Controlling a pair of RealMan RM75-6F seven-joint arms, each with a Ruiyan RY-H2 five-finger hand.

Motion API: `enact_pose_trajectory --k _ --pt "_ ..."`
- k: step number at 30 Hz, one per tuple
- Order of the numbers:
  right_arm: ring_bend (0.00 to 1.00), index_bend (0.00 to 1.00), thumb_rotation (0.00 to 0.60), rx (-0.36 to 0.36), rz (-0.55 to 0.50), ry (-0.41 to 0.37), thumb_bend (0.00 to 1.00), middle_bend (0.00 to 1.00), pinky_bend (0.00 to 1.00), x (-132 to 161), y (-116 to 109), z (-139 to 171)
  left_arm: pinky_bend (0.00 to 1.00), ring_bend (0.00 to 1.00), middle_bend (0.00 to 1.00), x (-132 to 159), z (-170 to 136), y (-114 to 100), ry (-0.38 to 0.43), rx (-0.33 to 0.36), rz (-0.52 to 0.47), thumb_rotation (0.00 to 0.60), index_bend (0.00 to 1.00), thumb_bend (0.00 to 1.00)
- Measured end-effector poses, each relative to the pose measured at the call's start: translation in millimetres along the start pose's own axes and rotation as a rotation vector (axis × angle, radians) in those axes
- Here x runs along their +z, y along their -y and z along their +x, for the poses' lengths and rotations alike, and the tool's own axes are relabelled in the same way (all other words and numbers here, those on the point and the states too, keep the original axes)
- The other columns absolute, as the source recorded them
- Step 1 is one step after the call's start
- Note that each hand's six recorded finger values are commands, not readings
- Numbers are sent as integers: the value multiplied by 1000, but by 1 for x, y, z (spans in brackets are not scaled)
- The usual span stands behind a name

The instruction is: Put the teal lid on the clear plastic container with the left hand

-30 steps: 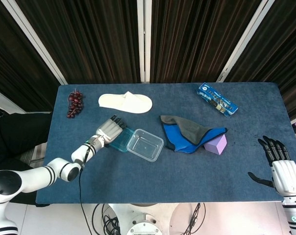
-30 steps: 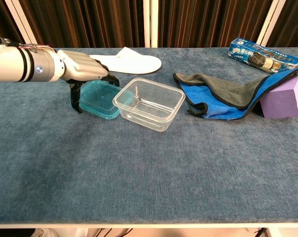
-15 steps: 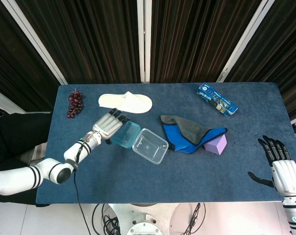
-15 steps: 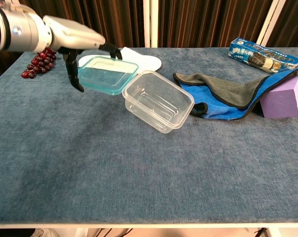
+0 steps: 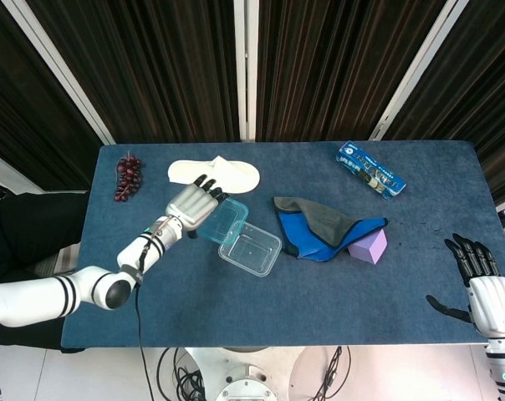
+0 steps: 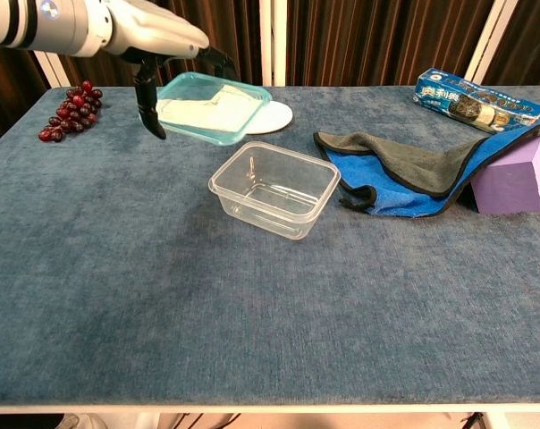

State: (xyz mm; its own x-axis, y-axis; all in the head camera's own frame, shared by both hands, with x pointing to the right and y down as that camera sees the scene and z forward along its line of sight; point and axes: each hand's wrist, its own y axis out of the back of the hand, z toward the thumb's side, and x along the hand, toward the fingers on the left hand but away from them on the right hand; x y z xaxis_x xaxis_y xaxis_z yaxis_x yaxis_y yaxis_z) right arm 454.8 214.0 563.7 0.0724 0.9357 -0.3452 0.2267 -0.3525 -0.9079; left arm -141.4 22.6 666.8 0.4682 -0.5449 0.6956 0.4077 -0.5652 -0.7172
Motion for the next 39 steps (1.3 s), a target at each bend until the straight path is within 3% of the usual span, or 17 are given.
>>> enact_pose_trajectory --k 6,14,26,39 --pt "0 0 600 7 -7 -7 60 19 0 1 4 -2 1 0 128 41 -5 1 55 -54 -31 600 283 155" --pt "0 0 600 8 -8 -1 60 19 0 -2 4 0 4 0 130 88 3 -5 103 -70 -22 600 281 155" --pt "0 0 600 14 -8 -1 60 19 0 -2 4 -2 7 0 130 99 22 8 40 -115 7 600 272 155" --pt "0 0 600 16 -9 2 61 19 0 -3 5 -1 7 0 130 103 25 9 26 -126 25 600 271 155"
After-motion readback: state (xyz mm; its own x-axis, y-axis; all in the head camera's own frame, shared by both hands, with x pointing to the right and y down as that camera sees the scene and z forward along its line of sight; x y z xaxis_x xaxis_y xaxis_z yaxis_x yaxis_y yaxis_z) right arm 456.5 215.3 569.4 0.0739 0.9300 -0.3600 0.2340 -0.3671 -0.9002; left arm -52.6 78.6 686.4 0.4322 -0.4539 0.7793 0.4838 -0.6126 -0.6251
